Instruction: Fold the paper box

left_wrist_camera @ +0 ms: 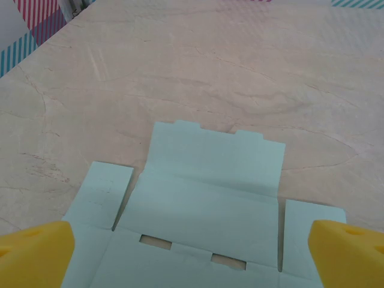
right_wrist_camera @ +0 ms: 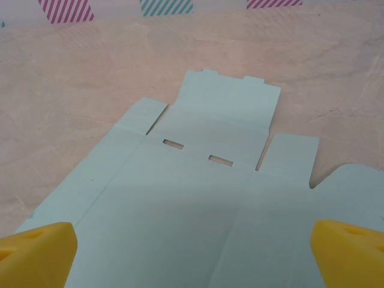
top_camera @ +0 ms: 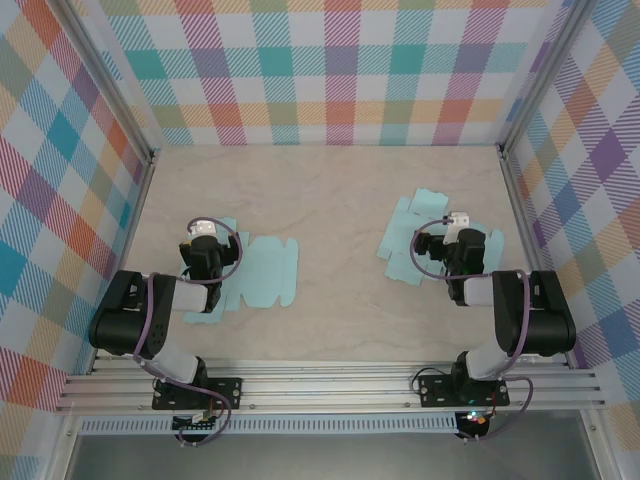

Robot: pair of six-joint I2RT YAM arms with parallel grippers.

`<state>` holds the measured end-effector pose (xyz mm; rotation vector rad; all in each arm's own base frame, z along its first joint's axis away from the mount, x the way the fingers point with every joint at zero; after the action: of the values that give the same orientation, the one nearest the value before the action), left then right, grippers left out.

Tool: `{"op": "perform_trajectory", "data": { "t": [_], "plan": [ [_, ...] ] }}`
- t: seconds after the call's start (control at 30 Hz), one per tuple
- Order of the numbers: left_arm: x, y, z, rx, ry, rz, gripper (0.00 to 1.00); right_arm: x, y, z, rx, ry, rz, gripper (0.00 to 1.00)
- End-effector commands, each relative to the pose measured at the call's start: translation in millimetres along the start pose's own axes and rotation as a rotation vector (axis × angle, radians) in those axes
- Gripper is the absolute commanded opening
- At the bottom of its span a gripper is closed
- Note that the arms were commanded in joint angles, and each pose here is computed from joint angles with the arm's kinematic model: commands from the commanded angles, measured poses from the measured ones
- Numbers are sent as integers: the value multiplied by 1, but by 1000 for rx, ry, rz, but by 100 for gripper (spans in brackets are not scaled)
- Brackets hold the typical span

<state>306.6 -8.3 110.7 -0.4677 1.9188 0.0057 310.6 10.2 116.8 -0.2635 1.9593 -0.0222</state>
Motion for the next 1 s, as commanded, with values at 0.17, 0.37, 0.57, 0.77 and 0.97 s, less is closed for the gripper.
{"op": "perform_trajectory", "data": {
  "t": [0.17, 0.37, 0.57, 0.77, 0.97],
  "plan": [
    [-7, 0, 0, -6, -30, -24, 100, -9, -2, 1, -8, -30, -6, 100],
    [-7, 0, 0, -6, -31, -23, 100, -9, -2, 1, -8, -31, -5, 100],
    [-7, 0, 0, -5, -30, -23, 100, -9, -2, 1, -7, -31, -6, 100],
    [-7, 0, 1, -5, -30, -23, 100, -9, -2, 0, -8, -33, -6, 100],
    [-8, 0, 0, -2, -34, -25, 100, -17, -4, -2, 3, -18, 2, 100]
  ]
}}
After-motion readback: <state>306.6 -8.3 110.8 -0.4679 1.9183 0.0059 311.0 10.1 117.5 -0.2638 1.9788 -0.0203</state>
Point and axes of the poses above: each hand's point on the last joint's axis, 136 mm out from that joint toward the fingers, its own z axis out along the fingers, its own y axis along the line the jaws close on, x = y × z, the point moved 9 cm from there along -z, back along the fingers, and after that the axes turned 14 degrees about -z, right-handed, at the moved point
